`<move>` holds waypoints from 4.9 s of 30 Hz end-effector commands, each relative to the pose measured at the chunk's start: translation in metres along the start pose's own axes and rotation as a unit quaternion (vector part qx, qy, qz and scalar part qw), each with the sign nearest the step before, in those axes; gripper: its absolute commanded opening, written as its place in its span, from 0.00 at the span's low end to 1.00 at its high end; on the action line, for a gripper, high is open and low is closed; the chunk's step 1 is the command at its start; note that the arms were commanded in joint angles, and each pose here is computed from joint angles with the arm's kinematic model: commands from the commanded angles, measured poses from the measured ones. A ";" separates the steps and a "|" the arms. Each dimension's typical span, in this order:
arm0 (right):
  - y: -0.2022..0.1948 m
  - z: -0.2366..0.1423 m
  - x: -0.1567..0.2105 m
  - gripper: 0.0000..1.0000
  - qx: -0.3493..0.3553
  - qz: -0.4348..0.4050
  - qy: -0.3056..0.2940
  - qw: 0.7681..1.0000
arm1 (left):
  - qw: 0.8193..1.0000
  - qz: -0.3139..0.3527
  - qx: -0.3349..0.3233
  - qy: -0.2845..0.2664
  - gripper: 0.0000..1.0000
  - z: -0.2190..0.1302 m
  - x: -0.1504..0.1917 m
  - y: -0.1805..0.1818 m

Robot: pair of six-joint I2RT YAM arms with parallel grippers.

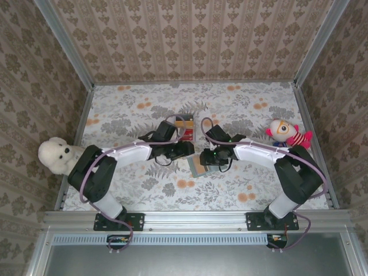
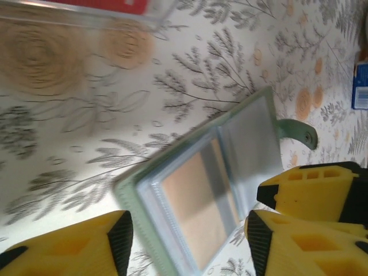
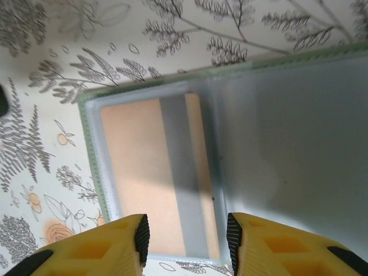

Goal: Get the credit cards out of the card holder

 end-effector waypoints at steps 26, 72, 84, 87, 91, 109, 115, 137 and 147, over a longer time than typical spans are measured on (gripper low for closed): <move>0.038 0.009 0.000 0.64 0.135 -0.031 0.026 0.990 | 0.993 -0.079 -0.017 -0.083 1.00 -0.043 0.017 0.057; -0.009 0.047 0.011 0.47 0.091 -0.016 0.050 0.994 | 0.997 -0.073 0.001 0.006 0.34 0.018 -0.006 -0.004; -0.025 0.053 0.018 0.39 0.157 -0.018 0.067 0.985 | 0.997 -0.076 -0.001 0.021 0.31 0.031 -0.013 -0.006; -0.025 0.054 0.019 0.39 0.157 -0.018 0.067 0.985 | 0.997 -0.078 -0.007 0.024 0.31 0.033 -0.013 -0.004; -0.024 0.054 0.018 0.39 0.155 -0.018 0.066 0.986 | 0.996 -0.083 -0.016 0.037 0.31 0.037 -0.012 -0.002; -0.023 0.061 0.020 0.39 0.139 -0.017 0.073 0.987 | 0.988 -0.065 -0.096 0.099 0.31 0.052 0.001 0.015; -0.022 0.061 0.019 0.39 0.130 -0.018 0.072 0.989 | 0.989 -0.055 -0.068 0.118 0.29 0.056 0.004 0.013; -0.002 0.039 0.003 0.45 0.030 -0.036 0.022 0.999 | 0.993 -0.020 0.036 0.112 0.26 0.049 -0.006 -0.003; 0.008 0.004 -0.006 0.55 -0.032 -0.054 -0.043 0.997 | 0.993 -0.012 0.048 0.104 0.26 0.044 -0.007 -0.009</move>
Point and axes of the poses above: each hand's point on the last joint's axis, 136 mm out from that joint toward the fingers, its own z axis out along the fingers, its own y axis along the line the jaws close on, x = y × z, the point moved 9 cm from there along -z, back along the fingers, and after that the axes turned 7 degrees about -z, right-handed, at the moved point
